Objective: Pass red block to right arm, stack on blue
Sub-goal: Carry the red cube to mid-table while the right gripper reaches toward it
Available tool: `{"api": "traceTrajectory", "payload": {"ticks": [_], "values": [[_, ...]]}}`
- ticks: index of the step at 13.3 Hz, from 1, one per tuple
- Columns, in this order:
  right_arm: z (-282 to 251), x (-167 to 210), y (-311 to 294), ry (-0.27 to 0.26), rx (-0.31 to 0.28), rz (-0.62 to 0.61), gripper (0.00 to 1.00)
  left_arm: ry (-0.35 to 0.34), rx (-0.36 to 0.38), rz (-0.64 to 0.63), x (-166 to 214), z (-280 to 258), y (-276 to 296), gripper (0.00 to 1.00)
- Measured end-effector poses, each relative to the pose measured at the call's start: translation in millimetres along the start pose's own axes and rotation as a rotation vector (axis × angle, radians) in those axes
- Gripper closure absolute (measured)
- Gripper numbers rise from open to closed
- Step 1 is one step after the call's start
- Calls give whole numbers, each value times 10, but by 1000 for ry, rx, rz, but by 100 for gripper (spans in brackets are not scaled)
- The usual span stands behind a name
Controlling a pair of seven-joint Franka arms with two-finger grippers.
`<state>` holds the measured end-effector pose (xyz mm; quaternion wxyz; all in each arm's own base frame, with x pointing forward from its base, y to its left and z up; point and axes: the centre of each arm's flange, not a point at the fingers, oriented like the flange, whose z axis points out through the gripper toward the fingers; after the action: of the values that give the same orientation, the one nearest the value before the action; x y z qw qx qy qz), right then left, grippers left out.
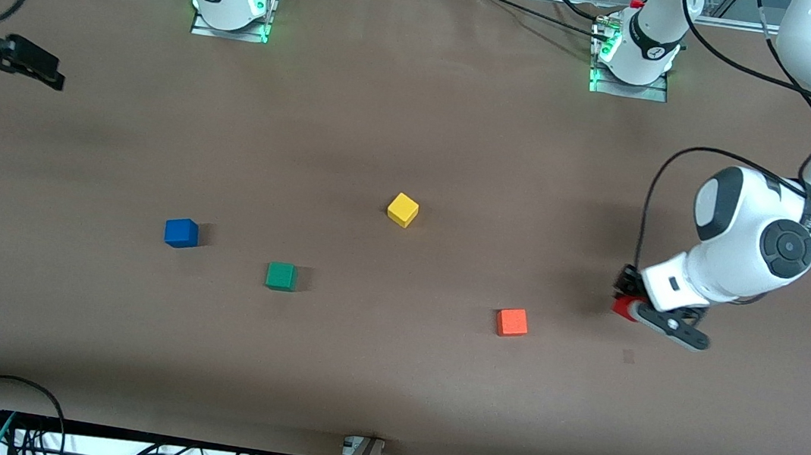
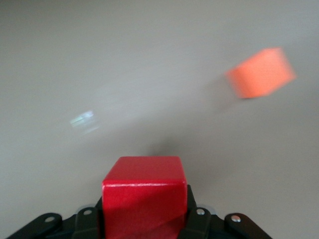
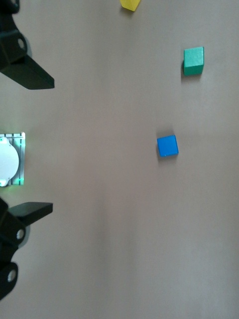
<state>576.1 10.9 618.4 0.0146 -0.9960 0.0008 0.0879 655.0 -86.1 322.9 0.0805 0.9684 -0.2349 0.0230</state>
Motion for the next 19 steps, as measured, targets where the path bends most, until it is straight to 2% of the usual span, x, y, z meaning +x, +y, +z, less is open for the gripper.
{"api": "traceTrajectory", "payload": {"ticks": [2, 5, 6, 7, 10, 12, 14, 16, 19], "values": [[144, 130, -43, -15, 39, -7, 0, 53, -137, 127, 91, -75, 317, 44], [322, 255, -49, -46, 54, -6, 0, 154, -338, 226, 220, -152, 796, 44], [384, 295, -73, -57, 77, -10, 0, 197, -406, 261, 259, -164, 948, 44], [457, 341, -129, -73, 128, -17, 0, 244, -467, 304, 289, -162, 1079, 44], [808, 552, -378, -149, 337, -42, 0, 375, -616, 443, 359, 0, 1402, 44], [1118, 731, -564, -217, 505, -49, 0, 507, -704, 530, 436, 125, 1644, 44], [1455, 927, -734, -282, 685, -52, 0, 638, -745, 588, 506, 221, 1883, 44], [1793, 1114, -877, -331, 878, -68, 0, 724, -790, 607, 541, 309, 2147, 44], [2393, 1327, -1054, -353, 1157, -121, 0, 826, -835, 602, 571, 469, 2494, 44]]}}
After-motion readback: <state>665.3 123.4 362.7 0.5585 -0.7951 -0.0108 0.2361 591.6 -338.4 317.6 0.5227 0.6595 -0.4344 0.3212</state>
